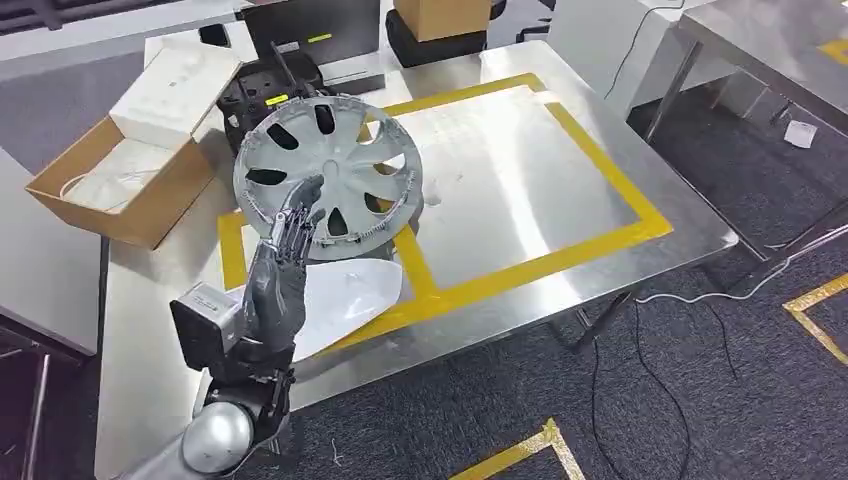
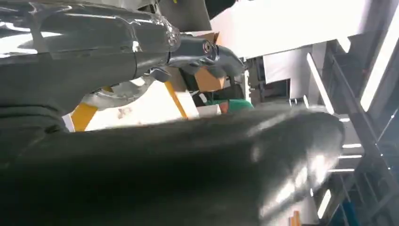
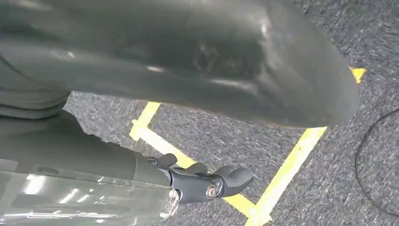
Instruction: Take the parts from the cabinet and place them on the table.
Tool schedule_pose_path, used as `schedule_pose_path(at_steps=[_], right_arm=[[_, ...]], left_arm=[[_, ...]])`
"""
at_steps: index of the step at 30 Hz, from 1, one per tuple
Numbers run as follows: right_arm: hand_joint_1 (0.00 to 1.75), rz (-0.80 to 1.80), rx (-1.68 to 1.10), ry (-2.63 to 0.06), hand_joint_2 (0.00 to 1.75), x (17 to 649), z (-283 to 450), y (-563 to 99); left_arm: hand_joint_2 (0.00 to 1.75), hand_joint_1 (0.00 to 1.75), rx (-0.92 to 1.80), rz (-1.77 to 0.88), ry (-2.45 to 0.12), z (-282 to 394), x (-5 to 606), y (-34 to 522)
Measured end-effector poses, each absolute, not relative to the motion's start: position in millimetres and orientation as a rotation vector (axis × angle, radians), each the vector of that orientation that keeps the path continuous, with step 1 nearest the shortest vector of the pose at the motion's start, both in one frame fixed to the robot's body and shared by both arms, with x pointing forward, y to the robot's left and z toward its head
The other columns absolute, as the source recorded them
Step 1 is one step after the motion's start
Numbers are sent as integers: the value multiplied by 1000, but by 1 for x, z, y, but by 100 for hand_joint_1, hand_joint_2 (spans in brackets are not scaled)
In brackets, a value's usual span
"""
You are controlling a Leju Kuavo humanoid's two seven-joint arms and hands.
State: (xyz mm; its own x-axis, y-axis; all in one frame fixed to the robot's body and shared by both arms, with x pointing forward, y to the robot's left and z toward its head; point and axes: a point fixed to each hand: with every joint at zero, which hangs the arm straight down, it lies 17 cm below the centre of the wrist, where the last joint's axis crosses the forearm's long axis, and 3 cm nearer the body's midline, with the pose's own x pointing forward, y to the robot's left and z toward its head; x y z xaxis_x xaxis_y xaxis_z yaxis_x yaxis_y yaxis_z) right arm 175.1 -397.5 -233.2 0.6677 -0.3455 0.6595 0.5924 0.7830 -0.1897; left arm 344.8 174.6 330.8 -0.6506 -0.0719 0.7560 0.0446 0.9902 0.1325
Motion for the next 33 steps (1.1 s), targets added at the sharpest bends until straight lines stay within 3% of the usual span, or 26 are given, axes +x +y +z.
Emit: schedule_pose_path(at_steps=[33], right_arm=[[0, -615, -421, -641, 0, 169, -234, -398]], left_arm=[[0, 0, 13, -191, -2271, 330, 342, 171]])
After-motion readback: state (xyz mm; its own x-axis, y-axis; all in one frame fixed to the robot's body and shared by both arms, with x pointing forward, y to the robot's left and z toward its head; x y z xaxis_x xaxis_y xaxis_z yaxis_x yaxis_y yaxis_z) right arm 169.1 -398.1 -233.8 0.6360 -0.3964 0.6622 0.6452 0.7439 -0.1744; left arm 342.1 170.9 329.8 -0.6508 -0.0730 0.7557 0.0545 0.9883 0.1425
